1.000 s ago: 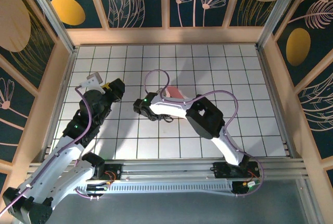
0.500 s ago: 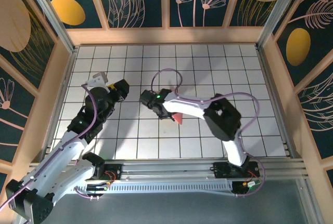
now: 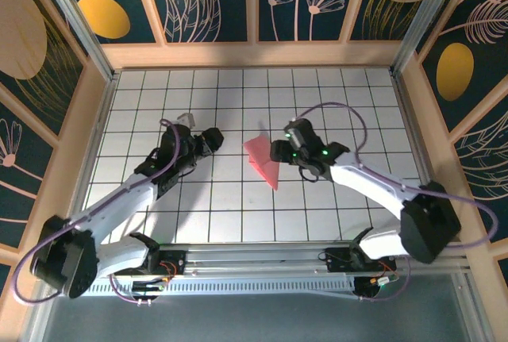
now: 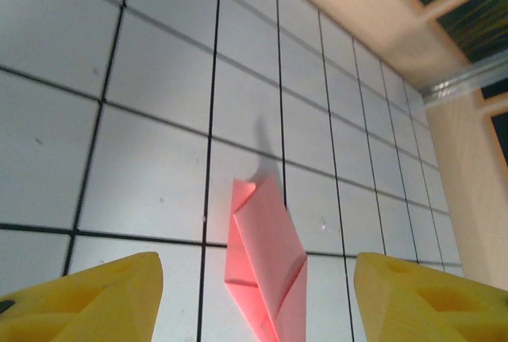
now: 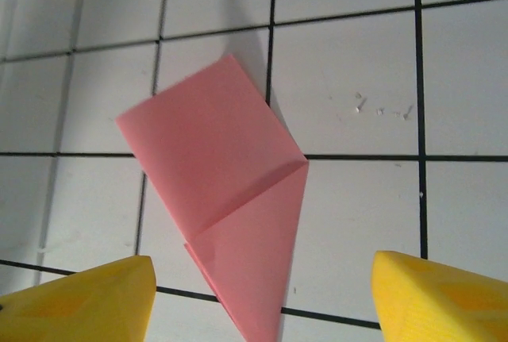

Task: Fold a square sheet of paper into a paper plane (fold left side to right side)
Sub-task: Turn over the paper at the center of the table.

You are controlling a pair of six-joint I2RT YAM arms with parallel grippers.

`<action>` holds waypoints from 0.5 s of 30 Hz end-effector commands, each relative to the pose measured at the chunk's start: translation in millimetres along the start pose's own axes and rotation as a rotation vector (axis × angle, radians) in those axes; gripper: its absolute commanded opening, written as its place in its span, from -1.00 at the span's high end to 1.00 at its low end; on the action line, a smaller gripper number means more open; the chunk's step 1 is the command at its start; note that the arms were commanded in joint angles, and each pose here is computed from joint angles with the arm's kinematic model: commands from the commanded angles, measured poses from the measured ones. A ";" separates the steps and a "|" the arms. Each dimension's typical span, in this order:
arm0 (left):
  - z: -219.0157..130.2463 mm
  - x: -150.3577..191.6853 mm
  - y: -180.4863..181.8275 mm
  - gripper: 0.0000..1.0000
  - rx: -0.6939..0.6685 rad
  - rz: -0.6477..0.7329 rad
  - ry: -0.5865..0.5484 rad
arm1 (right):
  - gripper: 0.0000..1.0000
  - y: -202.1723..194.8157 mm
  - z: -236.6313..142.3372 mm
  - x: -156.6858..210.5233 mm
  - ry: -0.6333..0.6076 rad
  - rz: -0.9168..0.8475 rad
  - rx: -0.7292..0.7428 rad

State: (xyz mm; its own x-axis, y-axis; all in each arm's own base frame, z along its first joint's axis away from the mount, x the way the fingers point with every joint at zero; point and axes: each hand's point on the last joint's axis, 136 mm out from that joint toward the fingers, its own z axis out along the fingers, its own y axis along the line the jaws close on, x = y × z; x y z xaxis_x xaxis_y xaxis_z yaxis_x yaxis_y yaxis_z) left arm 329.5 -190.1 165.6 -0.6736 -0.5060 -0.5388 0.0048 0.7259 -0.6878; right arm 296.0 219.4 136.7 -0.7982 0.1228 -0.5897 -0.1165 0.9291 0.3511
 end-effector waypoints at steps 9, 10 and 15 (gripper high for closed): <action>70.8 63.7 -17.7 -0.25 0.140 -0.130 0.301 | -0.65 -14.2 -35.6 -28.6 -0.211 0.352 -0.416; 77.0 69.1 -17.3 -0.24 0.137 -0.134 0.320 | -0.66 -18.2 -36.8 -28.0 -0.217 0.363 -0.416; 99.4 85.0 -20.7 -0.18 0.148 -0.142 0.375 | -0.66 -28.7 -42.0 -27.0 -0.226 0.372 -0.404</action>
State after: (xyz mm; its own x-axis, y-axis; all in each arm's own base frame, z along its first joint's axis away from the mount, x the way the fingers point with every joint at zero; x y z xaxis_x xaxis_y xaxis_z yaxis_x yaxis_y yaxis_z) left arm 336.9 -274.1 69.5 -0.8903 -0.3862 -0.2413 -0.0665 0.6346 -0.7700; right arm 294.4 171.3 150.9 -0.7100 0.5036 -0.4923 -0.0470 0.6635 0.7467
